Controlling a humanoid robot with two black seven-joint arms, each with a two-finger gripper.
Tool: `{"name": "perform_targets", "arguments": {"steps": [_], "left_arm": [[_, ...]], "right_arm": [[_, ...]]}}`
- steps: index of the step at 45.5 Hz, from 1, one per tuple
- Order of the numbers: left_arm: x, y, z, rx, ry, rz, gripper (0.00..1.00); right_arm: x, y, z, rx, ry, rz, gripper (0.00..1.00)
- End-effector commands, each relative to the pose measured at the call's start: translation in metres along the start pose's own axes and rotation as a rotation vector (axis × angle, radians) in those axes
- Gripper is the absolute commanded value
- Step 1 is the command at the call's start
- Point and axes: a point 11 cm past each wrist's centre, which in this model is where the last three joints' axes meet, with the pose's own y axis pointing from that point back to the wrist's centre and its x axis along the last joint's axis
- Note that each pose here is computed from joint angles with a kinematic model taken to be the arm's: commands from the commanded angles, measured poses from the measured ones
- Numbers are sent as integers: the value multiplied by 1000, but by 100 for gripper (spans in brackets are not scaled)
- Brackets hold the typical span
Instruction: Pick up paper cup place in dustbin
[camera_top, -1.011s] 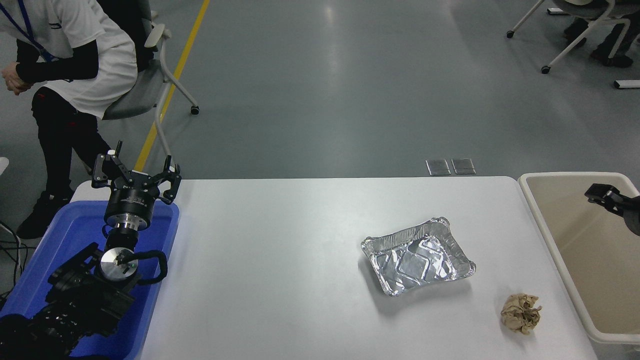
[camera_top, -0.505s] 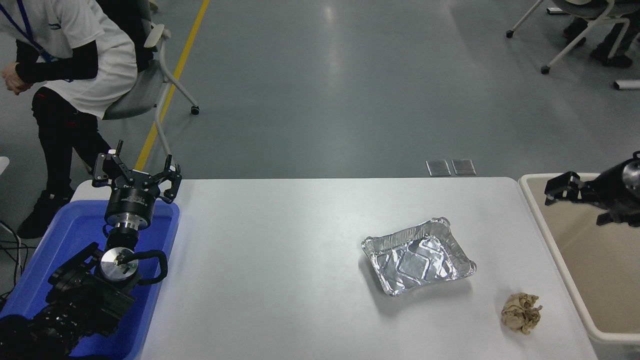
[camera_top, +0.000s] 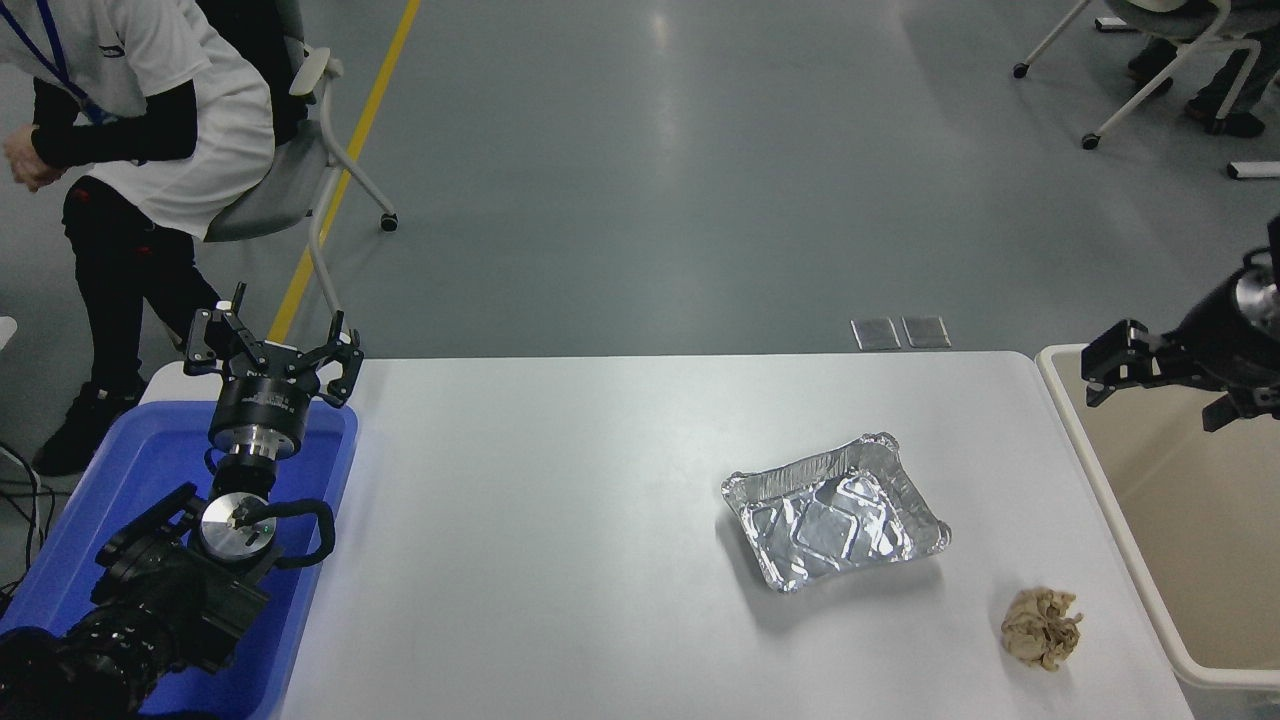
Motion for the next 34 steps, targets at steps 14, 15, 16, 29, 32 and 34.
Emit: {"name": "perform_targets", "arguments": {"steps": [14, 15, 16, 29, 32, 34], "left_arm": [[0, 0, 0, 0, 0, 0, 99], [0, 0, 0, 0, 1, 0, 99], [0, 0, 0, 0, 0, 0, 99], [0, 0, 0, 0, 0, 0, 99], [0, 0, 0, 0, 0, 1, 99], [0, 0, 0, 0, -1, 0, 99]], "right_arm": [[6, 41, -80, 75, 178, 48, 100], [5, 40, -81, 75, 180, 46, 100], [5, 39, -81, 73, 182, 45, 100], [6, 43, -101, 98, 222, 56, 100], [7, 45, -99, 91, 221, 63, 100], [8, 46, -99, 90, 221, 65, 100]]}}
